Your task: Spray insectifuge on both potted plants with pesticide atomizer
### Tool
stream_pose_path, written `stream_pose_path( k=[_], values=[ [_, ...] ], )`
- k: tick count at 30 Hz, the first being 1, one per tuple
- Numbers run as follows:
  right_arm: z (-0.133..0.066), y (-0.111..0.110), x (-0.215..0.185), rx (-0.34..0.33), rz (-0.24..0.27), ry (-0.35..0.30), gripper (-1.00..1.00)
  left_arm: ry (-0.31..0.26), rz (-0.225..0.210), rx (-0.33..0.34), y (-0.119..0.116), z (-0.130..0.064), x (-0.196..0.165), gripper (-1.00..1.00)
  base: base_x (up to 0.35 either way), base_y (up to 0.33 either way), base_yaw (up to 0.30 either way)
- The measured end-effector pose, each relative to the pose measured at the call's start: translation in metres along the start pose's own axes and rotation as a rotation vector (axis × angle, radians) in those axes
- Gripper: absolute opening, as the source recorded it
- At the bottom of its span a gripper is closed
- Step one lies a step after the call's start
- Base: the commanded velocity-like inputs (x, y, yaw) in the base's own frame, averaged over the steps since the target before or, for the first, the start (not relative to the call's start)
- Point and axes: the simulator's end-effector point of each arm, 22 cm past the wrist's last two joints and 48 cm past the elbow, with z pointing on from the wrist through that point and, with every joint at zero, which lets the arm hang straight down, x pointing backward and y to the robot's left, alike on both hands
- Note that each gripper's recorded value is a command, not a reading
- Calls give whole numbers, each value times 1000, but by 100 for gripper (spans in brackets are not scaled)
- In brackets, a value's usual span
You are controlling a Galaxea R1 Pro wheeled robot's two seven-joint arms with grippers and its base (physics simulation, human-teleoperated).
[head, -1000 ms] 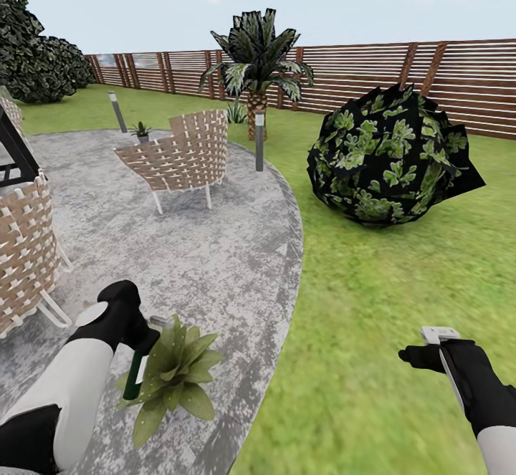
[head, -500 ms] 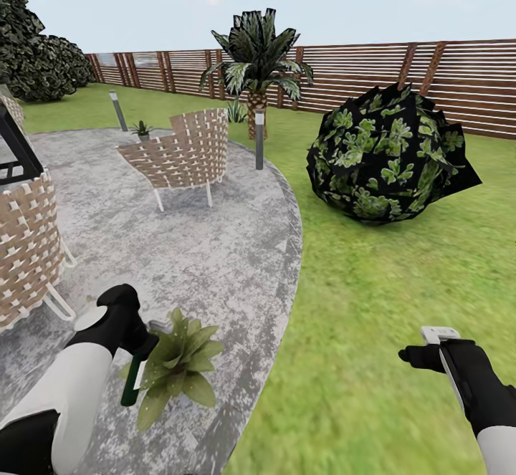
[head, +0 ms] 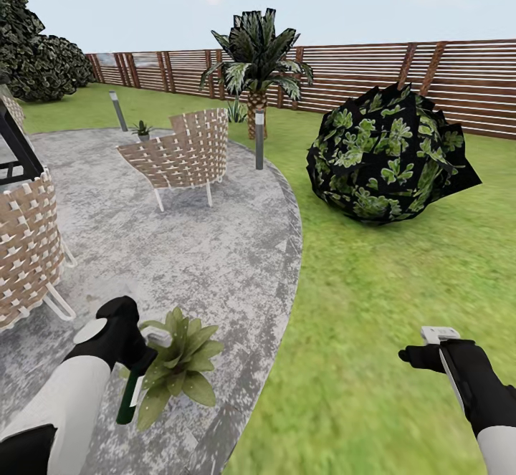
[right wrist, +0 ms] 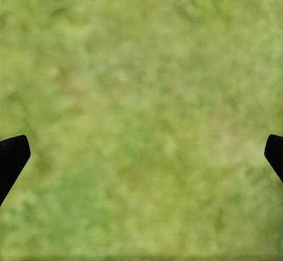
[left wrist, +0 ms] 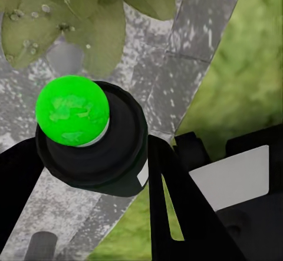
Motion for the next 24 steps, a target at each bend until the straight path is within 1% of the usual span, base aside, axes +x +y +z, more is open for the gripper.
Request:
stream_pose_path(
  k=[2,4,8,11,15,19,21,24],
  values=[
    [0,0,0,0,0,0,100,-6,1,0,0,-2,-3,-100,0,0,0],
    [0,0,0,0,0,0,100,-46,4,-13,5,-21,-22,-100,0,0,0],
    [0,0,0,0,0,0,100,-98,6,-30,12,-48,-47,-100,0,0,0],
    [0,0,0,0,0,0,100,-124,7,-39,15,-62,-58,-100,0,0,0],
    [0,0,0,0,0,0,100,-127,4,-42,18,-64,-59,-100,0,0,43],
    [1,0,0,0,-1,2,100,-121,3,-39,17,-61,-57,-100,0,0,189],
    [1,0,1,0,-1,3,100,-113,3,-37,16,-57,-54,-100,0,0,224],
    [1,0,1,0,-1,3,100,-81,2,-28,13,-41,-40,-100,0,0,186]
  ],
)
